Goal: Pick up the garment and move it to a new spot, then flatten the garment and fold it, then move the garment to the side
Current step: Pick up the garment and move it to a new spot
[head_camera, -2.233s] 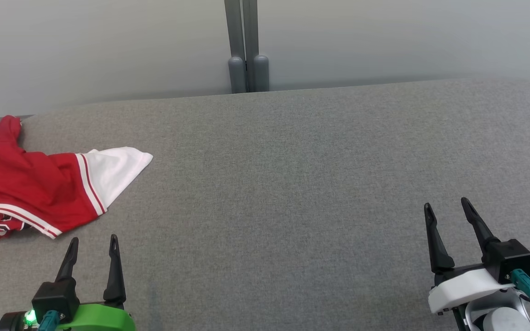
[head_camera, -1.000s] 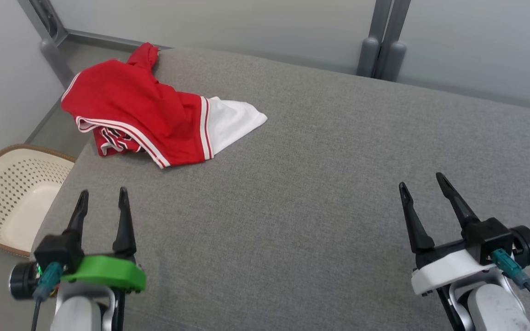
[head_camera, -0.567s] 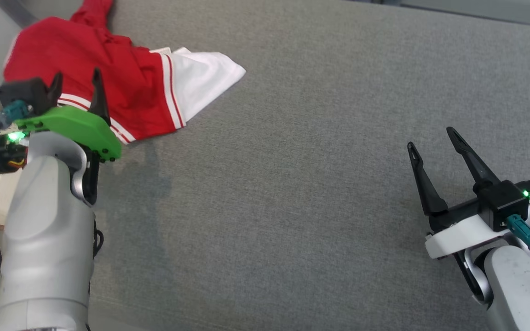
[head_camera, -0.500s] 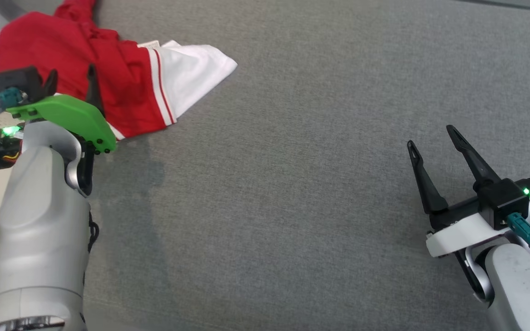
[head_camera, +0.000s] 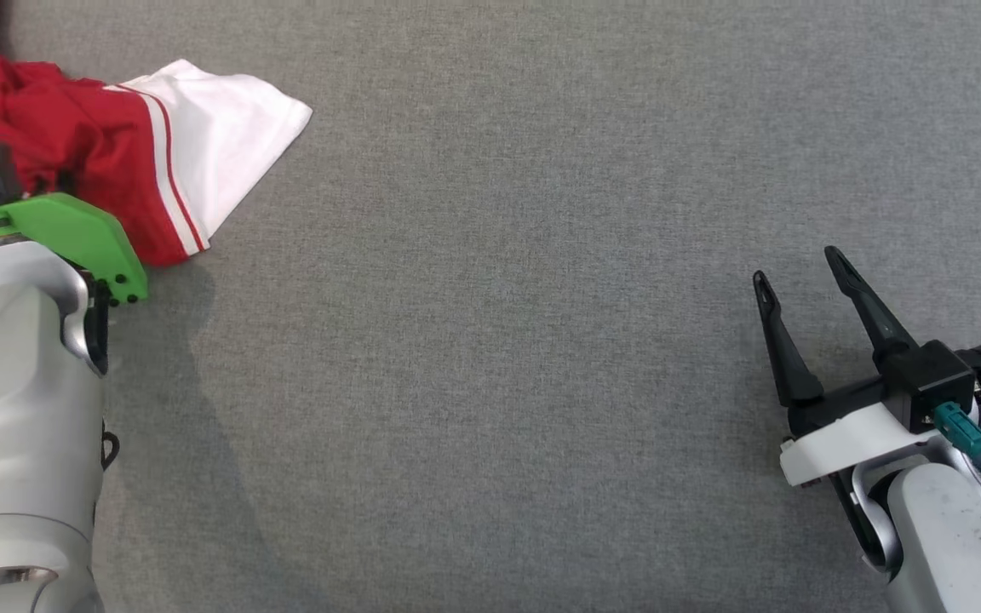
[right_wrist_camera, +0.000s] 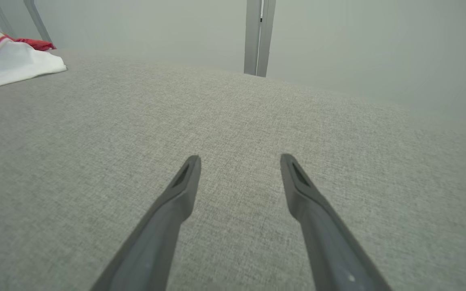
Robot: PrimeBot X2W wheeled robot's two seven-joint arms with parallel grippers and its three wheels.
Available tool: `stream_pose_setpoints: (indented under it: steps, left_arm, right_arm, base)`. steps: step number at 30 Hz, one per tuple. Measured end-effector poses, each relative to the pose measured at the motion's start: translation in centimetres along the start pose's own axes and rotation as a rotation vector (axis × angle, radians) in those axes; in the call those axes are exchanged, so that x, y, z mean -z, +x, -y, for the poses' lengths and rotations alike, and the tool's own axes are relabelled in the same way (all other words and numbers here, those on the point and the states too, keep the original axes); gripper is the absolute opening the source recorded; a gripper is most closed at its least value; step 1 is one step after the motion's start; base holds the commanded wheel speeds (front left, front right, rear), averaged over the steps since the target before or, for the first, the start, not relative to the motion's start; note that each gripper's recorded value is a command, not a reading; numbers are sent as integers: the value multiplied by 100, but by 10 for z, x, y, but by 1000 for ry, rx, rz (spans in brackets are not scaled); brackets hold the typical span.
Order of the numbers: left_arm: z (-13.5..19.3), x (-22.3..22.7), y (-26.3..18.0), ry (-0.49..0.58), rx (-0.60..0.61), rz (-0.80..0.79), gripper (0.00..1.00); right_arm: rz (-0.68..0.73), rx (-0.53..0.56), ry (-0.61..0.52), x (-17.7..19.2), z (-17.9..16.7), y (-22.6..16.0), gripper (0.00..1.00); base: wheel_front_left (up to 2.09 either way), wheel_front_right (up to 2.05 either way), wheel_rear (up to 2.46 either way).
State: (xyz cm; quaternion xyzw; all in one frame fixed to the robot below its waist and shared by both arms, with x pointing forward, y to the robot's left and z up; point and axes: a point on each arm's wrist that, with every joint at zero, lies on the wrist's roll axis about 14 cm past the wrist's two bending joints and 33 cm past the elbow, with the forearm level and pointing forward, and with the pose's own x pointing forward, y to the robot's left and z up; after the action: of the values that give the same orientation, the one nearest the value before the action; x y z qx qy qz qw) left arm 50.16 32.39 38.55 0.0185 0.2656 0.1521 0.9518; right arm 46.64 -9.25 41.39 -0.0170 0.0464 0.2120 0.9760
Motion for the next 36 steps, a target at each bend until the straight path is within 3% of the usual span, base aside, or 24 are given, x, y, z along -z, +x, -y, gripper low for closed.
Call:
stream_pose_setpoints:
  steps: [4, 13, 22, 32, 36]
  left_arm:
    - [0, -45, -9, -46, 21, 198, 0]
    - [33, -147, -71, -24, 173, 562, 0]
    - [142, -223, -187, -25, 527, 824, 0]
    - [273, -225, -323, -31, 1079, 910, 0]
    - [305, -218, -341, -31, 1191, 869, 0]
  right_arm:
    - [9, 28, 24, -6, -1, -7, 100]
    - [44, 60, 70, -28, -15, -30, 100]
    - [99, 154, 81, -50, 1, -56, 100]
    - [98, 322, 95, -49, 42, -96, 100]
    - [93, 389, 92, -48, 58, -114, 100]
  base:
    - [0, 0, 0]
    - [0, 0, 0]
    - [0, 0, 0]
    - [0, 0, 0]
    - [0, 0, 0]
